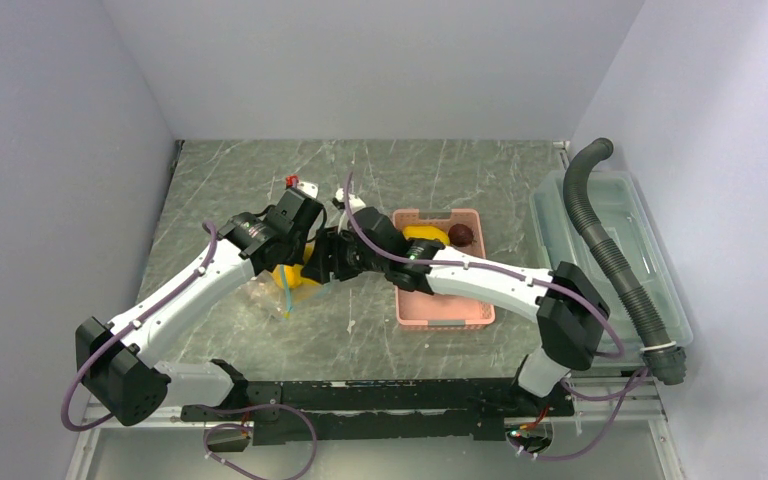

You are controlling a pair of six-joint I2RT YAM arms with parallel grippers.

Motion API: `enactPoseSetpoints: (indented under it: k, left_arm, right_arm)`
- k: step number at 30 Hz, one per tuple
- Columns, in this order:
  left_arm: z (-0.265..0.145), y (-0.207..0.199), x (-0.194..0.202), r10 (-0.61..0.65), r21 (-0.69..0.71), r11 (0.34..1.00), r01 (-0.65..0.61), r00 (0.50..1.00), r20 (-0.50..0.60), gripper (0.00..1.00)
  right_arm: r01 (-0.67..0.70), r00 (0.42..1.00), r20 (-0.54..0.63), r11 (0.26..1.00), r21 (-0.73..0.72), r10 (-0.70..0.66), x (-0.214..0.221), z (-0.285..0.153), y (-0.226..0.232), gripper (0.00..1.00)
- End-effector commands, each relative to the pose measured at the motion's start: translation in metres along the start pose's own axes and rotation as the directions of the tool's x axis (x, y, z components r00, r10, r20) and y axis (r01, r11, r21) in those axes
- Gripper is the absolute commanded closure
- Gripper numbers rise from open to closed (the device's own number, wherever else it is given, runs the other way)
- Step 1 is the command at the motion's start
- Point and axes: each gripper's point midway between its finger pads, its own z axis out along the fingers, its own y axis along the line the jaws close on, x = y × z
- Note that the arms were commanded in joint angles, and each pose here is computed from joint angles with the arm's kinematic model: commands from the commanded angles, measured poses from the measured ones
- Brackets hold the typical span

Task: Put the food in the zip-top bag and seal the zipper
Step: Place the fake fruit in the zipper food storage bag.

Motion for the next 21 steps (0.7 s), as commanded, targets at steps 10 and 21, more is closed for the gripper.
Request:
enactPoseSetpoints:
  k: [10,21]
  left_arm:
    - [-0.007,0.004,-0.008,-0.021,0.003,1.0,0.021,0.999,0.041,1.0]
    - [-0.006,0.004,-0.006,-0.017,-0.003,1.0,0.017,0.999,0.034,1.0]
  right_arm:
    - [-0.02,0.999,-0.037,0.996,-0.085,0.017,0.013,0.034,0.029,0.53]
    - [-0.003,0.999,-0.04,0.997,-0.072,0.0,0.019,0.033,0.031,0.21]
